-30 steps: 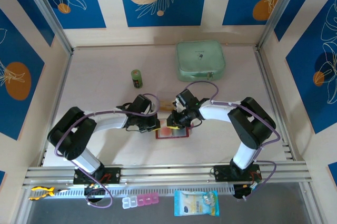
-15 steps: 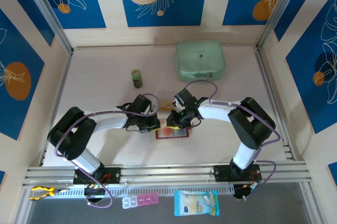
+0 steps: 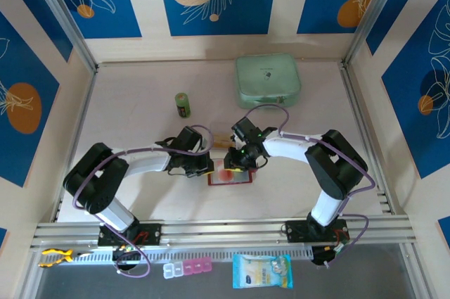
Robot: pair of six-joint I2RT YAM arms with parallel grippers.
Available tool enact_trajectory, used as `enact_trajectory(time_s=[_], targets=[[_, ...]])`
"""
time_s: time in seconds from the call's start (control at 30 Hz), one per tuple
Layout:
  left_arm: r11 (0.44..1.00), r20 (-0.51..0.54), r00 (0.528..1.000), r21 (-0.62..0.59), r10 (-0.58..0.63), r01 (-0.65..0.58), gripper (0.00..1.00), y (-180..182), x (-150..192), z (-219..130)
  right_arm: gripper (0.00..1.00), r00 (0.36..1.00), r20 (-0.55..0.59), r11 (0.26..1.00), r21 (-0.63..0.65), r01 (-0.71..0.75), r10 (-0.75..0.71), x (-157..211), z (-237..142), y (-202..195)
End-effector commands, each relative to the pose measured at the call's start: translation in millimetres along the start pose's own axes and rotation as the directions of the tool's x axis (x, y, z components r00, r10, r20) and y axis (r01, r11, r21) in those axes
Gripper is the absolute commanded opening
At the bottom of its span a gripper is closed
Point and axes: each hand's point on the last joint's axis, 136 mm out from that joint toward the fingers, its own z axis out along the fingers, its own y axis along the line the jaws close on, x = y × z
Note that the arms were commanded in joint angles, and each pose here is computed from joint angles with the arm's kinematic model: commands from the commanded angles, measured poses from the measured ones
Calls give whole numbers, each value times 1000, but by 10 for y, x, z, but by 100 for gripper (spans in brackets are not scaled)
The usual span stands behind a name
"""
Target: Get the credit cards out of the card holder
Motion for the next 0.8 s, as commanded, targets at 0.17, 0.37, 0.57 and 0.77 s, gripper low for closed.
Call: enact_trajectory(time_s=[0.17,0.37,0.57,0.77], targets=[[998,-9,1000,-63,2,-2,7,109,10,-50,27,1000,-10,1000,29,4,-3,63,-67,-13],[998,-5,1000,-56,19,-19,7,43,-30,-88,27,1000,-3,1000,17,5,-5,72,-97,19],[999,2,999,-7,45,-45,8,-156,-65,-170,27,999,30,1000,-23,13,-12,14,-183,106],[998,-17,998,20,61,-60,7,-266,5,-141,27,999,39,998,-58,0,2,-15,-219,109]])
